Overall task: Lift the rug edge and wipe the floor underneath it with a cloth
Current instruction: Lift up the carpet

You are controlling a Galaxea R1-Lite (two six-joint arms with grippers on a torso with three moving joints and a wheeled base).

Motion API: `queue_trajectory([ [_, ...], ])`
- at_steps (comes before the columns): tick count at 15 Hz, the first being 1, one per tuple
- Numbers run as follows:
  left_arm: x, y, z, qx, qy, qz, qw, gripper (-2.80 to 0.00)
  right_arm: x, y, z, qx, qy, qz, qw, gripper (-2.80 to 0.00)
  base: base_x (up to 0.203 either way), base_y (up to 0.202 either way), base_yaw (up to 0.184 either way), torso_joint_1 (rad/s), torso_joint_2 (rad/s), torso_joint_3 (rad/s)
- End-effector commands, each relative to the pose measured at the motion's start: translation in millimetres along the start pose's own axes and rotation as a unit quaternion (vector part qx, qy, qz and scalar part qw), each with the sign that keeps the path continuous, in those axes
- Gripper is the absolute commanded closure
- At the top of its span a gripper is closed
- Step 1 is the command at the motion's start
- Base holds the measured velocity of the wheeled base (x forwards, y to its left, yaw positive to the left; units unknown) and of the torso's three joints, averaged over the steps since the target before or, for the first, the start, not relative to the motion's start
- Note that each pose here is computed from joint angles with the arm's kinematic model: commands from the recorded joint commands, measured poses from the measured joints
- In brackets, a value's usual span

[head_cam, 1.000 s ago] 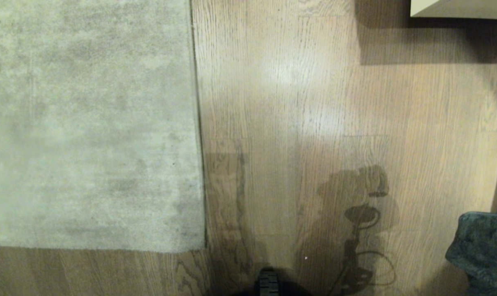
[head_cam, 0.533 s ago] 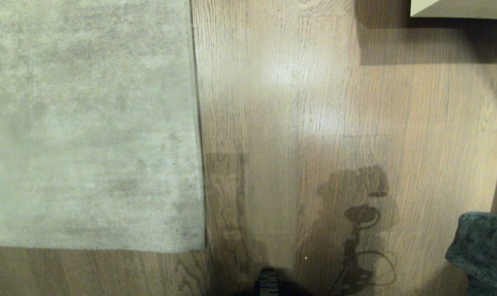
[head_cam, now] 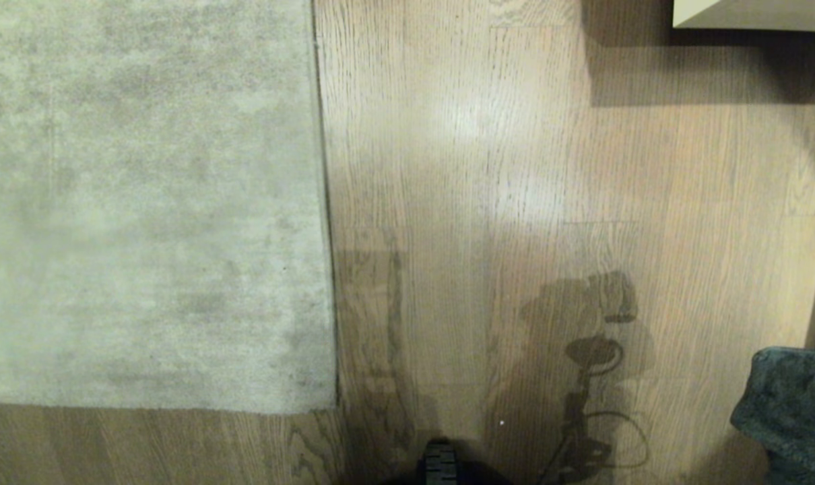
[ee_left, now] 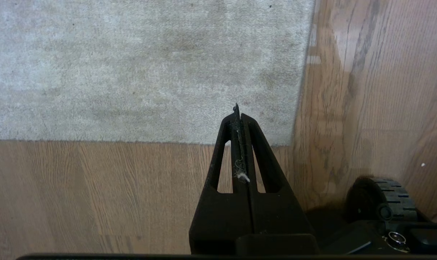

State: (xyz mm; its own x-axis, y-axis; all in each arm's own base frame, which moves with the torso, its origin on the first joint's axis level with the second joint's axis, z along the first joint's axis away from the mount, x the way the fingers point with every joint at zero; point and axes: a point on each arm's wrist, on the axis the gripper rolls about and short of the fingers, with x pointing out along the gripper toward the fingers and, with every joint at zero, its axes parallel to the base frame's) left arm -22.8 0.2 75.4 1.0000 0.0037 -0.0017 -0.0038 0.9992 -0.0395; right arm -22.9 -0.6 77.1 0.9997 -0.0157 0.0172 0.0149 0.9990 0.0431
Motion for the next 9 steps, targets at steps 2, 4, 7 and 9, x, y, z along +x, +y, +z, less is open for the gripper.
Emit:
queue_trajectory([
  [2, 0.1, 0.0, 0.0, 0.0, 0.001, 0.0, 1.0, 0.0, 0.2, 0.0, 0.1, 0.0, 0.001, 0.0, 1.0, 0.0, 0.0, 0.0, 0.0, 0.0, 0.0, 0.0],
  [4, 0.1, 0.0, 0.0, 0.0, 0.001, 0.0, 1.0, 0.0, 0.2, 0.0, 0.1, 0.0, 0.001, 0.0, 1.0, 0.0, 0.0, 0.0, 0.0, 0.0, 0.0, 0.0],
  [7, 0.1, 0.0, 0.0, 0.0, 0.001, 0.0, 1.0, 0.0, 0.2, 0.0, 0.1, 0.0, 0.001, 0.0, 1.0, 0.0, 0.0, 0.0, 0.0, 0.0, 0.0, 0.0],
  [9, 0.1, 0.0, 0.0, 0.0, 0.001, 0.0, 1.0, 0.0, 0.2, 0.0, 0.1, 0.0, 0.001, 0.0, 1.0, 0.0, 0.0, 0.0, 0.0, 0.0, 0.0, 0.0],
])
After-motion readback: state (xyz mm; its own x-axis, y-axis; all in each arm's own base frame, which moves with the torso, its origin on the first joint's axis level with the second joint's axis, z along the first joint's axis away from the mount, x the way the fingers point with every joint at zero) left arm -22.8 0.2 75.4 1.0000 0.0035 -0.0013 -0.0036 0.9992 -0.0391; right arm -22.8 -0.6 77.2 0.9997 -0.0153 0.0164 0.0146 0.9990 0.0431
